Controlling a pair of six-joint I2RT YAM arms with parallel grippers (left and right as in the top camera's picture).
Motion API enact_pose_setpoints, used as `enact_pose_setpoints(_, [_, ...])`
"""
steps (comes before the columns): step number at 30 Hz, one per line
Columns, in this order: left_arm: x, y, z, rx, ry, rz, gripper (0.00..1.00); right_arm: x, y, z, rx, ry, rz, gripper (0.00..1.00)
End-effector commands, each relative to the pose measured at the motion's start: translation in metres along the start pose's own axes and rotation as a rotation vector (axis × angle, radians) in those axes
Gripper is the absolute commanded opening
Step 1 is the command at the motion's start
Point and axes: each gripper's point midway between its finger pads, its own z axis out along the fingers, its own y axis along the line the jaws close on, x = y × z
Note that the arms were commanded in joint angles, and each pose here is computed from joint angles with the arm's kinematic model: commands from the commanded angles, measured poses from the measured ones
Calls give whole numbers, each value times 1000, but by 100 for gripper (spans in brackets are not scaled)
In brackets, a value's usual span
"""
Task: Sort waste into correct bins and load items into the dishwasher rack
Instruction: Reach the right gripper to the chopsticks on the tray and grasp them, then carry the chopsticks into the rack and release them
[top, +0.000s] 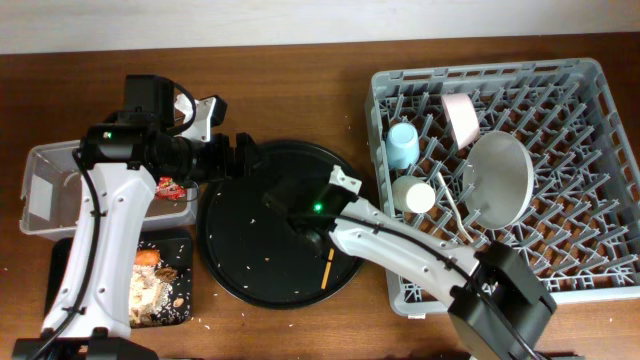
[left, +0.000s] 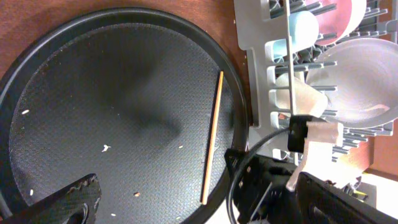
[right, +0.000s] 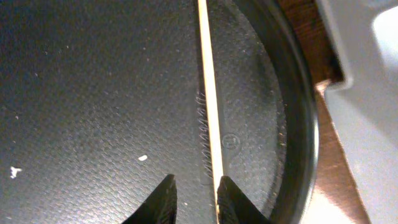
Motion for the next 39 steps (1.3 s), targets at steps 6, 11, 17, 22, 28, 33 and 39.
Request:
enact_pose_setpoints(6, [-5, -5, -10, 4, -33, 26, 99, 11, -6, 35, 38, 75, 32, 26])
enact_pose_setpoints(11, [-5, -5, -10, 4, -33, 26, 99, 11, -15, 59, 86, 108, 53, 27])
enact_pose_setpoints(17, [-5, -5, -10, 4, -33, 26, 99, 14, -22, 75, 122, 132, 62, 30])
enact_pose_setpoints(22, [-5, -5, -10, 5, -32, 26, 99, 26, -26, 87, 153, 179, 46, 14])
enact_pose_setpoints(28, [-5, -5, -10, 4, -33, 26, 99, 33, -32, 82, 175, 223, 43, 4])
enact_pose_setpoints(33, [-5, -5, -10, 4, -33, 26, 99, -19, -11, 19, 39, 202, -110, 4])
enact_pose_setpoints(39, [-5, -5, -10, 4, -32, 26, 99, -71, -8, -80, -97, 73, -522, 4])
